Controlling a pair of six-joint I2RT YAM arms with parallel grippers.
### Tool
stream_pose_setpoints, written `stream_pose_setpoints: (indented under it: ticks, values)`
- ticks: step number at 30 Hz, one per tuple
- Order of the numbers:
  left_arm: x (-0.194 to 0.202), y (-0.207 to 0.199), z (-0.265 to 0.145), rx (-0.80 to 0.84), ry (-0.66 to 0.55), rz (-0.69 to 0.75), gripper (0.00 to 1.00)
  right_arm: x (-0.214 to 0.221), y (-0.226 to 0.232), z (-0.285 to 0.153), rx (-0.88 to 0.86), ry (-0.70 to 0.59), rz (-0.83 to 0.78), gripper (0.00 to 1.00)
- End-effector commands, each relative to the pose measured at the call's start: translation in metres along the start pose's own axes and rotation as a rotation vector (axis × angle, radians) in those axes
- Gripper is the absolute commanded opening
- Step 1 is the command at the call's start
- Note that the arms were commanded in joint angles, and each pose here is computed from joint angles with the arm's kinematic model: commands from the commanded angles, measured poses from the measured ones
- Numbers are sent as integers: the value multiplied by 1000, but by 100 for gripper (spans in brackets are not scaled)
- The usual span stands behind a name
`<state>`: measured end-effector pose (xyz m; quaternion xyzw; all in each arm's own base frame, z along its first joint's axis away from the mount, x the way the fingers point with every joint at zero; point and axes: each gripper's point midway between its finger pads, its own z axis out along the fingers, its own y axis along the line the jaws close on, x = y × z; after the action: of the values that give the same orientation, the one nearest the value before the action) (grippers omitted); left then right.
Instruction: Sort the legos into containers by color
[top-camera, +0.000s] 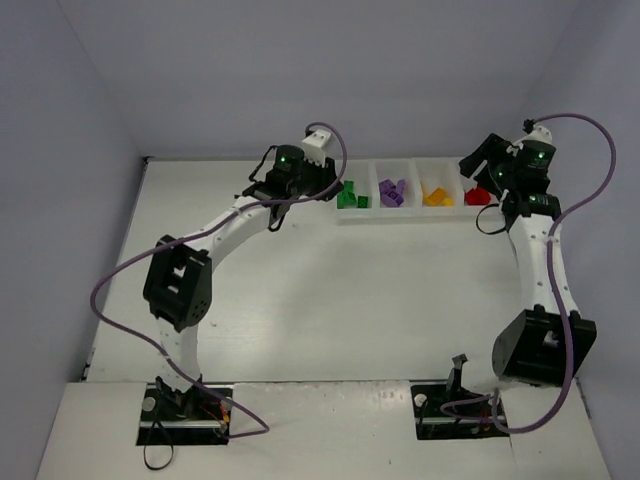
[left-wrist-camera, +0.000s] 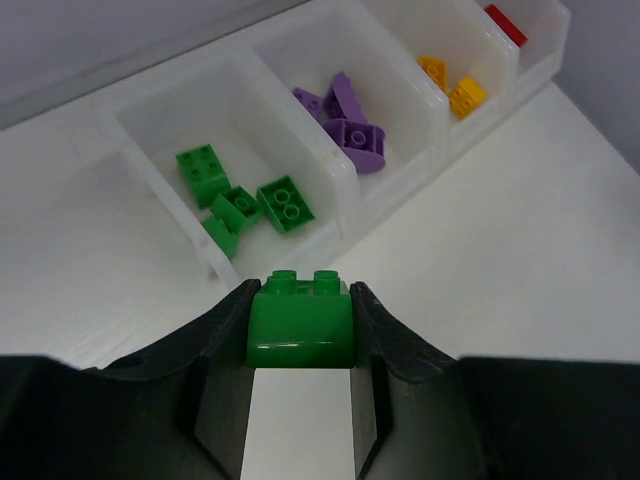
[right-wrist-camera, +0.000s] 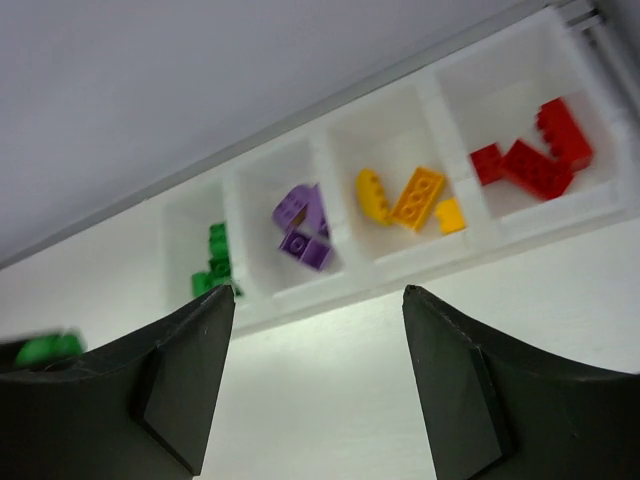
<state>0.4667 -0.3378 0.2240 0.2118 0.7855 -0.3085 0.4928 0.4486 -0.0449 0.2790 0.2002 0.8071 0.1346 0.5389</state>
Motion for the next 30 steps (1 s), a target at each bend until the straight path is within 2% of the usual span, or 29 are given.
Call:
stream_pose_setpoints:
  ticks: [1,3,4,5,6,7,9,11,15,16,17,20,23,25,26,28,30]
  values:
    - [-73,-2,12,-31,-200,84,0,32,33,-19,-106,43,32,65]
    - [-73,6,30,-56,-224,83,3,42,41,-32,-140,52,19,65]
    - [-90,4,32,-57,-282,92,6,61,39,-33,-142,91,26,65]
    - [-83,10,46,-71,-280,86,7,67,43,-39,-162,98,22,65]
    - [-100,8,48,-90,-322,88,8,84,43,-41,-174,136,24,65]
    - [-86,13,57,-103,-293,85,8,83,47,-44,-191,134,23,65]
    - [-89,13,72,-106,-303,101,8,101,47,-51,-217,175,29,65]
    - [-85,13,86,-106,-304,105,12,108,46,-58,-228,179,18,66]
    - [-77,17,101,-126,-295,95,34,113,46,-65,-242,178,-13,67]
    - [-78,18,101,-131,-293,94,45,114,47,-66,-248,178,-23,67]
    - [-79,20,100,-147,-291,91,50,114,48,-66,-253,178,-31,68]
    - [-92,20,87,-175,-300,106,63,113,48,-67,-256,172,-46,70]
    - [-115,13,66,-186,-336,110,71,109,49,-68,-260,158,-64,74]
    - [-122,9,54,-188,-340,107,73,104,51,-69,-262,146,-71,79]
    - [-141,0,34,-183,-373,108,73,102,51,-70,-263,140,-75,81]
    - [-153,-8,3,-193,-379,93,74,96,53,-73,-264,119,-80,87]
    - [-152,-7,-21,-233,-354,70,76,92,55,-75,-268,105,-94,92]
